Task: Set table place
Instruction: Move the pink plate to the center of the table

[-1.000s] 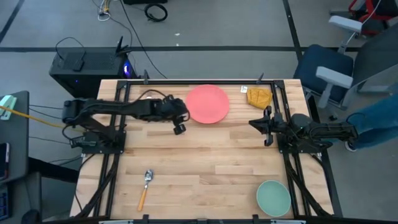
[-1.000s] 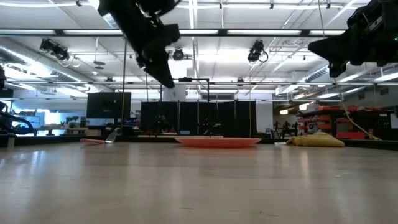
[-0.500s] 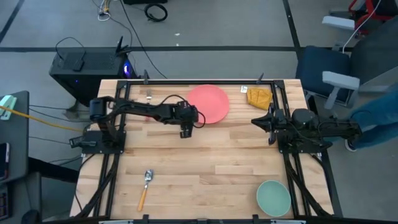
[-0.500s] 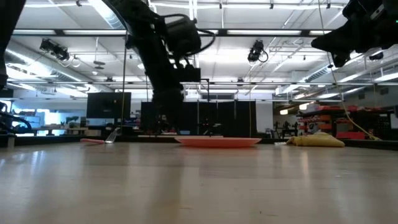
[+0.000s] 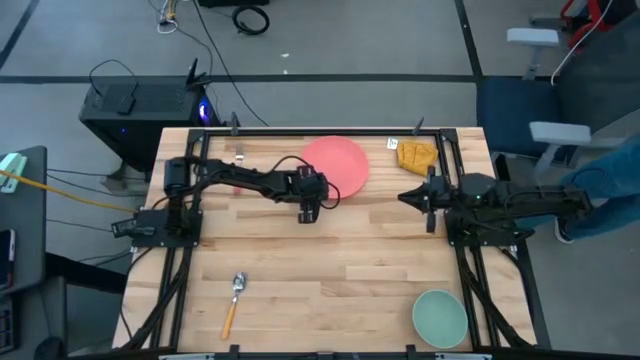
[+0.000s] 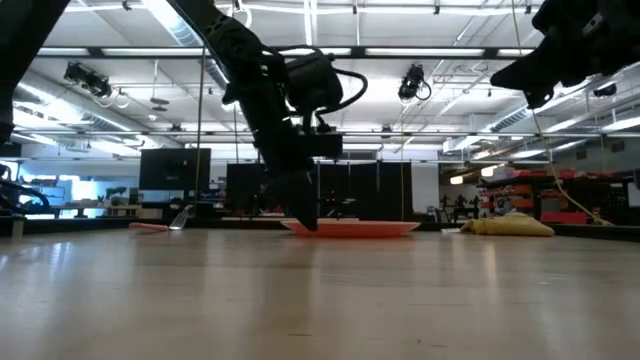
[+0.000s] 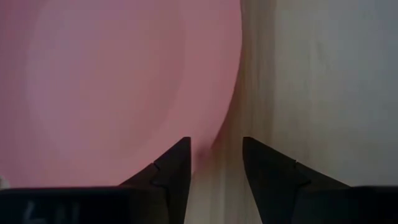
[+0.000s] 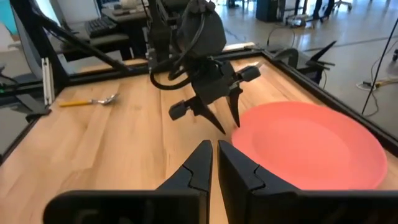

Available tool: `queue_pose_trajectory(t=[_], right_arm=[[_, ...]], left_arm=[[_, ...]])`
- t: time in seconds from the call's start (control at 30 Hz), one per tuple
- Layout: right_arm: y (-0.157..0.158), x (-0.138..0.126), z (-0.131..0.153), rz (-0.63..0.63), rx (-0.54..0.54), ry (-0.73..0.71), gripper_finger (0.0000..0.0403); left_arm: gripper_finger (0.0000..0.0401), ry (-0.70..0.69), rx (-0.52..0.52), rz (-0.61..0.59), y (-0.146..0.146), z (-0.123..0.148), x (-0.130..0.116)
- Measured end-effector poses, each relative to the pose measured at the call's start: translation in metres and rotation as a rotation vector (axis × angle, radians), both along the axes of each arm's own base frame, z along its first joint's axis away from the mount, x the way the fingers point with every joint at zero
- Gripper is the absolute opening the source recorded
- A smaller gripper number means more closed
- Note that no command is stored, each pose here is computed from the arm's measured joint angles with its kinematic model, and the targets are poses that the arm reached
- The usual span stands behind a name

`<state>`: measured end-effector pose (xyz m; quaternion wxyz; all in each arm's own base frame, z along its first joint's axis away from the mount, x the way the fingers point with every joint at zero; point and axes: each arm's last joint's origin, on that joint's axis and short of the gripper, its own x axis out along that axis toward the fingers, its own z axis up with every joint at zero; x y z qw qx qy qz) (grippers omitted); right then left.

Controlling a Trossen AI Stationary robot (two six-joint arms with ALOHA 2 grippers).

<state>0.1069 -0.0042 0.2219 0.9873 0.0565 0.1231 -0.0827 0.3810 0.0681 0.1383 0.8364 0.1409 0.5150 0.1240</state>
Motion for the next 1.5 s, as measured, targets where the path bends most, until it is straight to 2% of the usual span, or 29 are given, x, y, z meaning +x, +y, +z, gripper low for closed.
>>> queue_pose_trajectory(t=[0.37, 0.5, 0.67, 0.87, 1.03, 1.23, 1.37, 1.5], right_arm=[[0.000, 0.002, -0.002, -0.001, 0.005, 0.019, 0.0030], [0.000, 0.002, -0.002, -0.001, 0.005, 0.018, 0.0030], [0.000, 0.002, -0.002, -0.002, 0.005, 0.018, 0.0030], [0.000, 0.002, -0.002, -0.001, 0.005, 0.018, 0.0030], [0.000, 0.002, -0.002, -0.001, 0.005, 0.018, 0.0030], [0.000, 0.002, -0.002, -0.002, 0.005, 0.018, 0.0030], [0.000, 0.002, -0.002, -0.002, 0.005, 0.018, 0.0030], [0.000, 0.002, -0.002, -0.002, 0.004, 0.019, 0.0030]], left_arm=[[0.0155, -0.005, 0.025, 0.012, 0.002, -0.011, 0.005], [0.0143, -0.005, 0.039, 0.020, 0.003, -0.011, 0.005], [0.0102, 0.010, 0.063, 0.002, 0.010, -0.011, 0.004], [0.0016, 0.006, 0.087, 0.038, 0.023, -0.010, 0.002], [0.0015, 0.009, 0.086, 0.041, 0.024, -0.009, 0.001], [0.0013, 0.024, 0.074, 0.011, 0.007, -0.005, 0.003], [0.0012, 0.075, 0.053, -0.042, -0.015, 0.009, 0.007], [0.0012, 0.088, -0.007, -0.035, -0.037, 0.020, 0.009]])
